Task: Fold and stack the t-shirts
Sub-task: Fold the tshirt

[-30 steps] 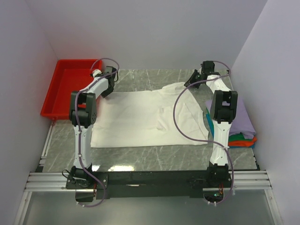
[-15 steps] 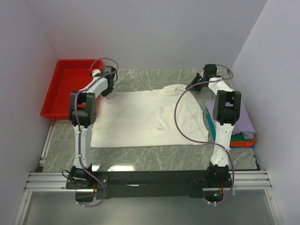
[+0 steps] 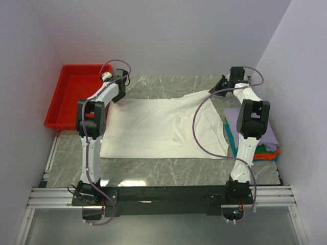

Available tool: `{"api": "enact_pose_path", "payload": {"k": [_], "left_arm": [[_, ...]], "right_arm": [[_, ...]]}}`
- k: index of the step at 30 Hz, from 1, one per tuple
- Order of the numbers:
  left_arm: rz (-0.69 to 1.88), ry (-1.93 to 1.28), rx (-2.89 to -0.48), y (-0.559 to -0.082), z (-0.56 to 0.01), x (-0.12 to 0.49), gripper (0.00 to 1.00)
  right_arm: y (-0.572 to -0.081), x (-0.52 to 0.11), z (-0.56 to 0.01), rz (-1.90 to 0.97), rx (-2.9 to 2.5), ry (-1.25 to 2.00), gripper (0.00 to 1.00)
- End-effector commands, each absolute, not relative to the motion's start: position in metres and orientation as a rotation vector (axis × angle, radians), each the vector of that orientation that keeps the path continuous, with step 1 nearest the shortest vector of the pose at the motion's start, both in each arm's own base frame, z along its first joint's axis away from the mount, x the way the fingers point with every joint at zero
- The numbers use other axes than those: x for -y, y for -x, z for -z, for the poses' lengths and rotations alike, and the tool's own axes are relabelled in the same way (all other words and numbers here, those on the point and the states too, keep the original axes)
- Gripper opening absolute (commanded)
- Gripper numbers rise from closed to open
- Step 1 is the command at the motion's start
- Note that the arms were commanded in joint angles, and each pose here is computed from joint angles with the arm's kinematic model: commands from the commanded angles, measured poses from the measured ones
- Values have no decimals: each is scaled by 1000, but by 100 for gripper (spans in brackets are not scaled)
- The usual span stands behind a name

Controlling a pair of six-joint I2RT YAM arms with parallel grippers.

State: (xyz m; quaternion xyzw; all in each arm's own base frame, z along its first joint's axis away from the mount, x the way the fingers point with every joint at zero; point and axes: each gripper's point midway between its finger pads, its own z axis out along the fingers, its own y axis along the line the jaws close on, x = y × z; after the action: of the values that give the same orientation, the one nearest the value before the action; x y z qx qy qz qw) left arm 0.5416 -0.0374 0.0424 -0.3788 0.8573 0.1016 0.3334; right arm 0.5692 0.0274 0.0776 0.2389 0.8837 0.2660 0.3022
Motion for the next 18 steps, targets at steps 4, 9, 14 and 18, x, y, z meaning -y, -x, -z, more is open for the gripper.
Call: {"api": "enact_pose_path", "payload": {"k": [4,9,14,18], "left_arm": [[-228,996,-2160,-566,-75,41,43],[-272,1013,-2155,-569,-64,37,45],[-315,1032,-2165,-567,-48,34,44],[-329,1037,-2181,-565,-37,34,45]], "right_arm": [[-573,-17,-113,-688,-2267,-599,0],[-573,-17,-113,-687,-2269,-598,0],[-573,-18,-112,-696,-2270,-599,0],[-573,-20,-109,-713,-2272,-601,0]]}}
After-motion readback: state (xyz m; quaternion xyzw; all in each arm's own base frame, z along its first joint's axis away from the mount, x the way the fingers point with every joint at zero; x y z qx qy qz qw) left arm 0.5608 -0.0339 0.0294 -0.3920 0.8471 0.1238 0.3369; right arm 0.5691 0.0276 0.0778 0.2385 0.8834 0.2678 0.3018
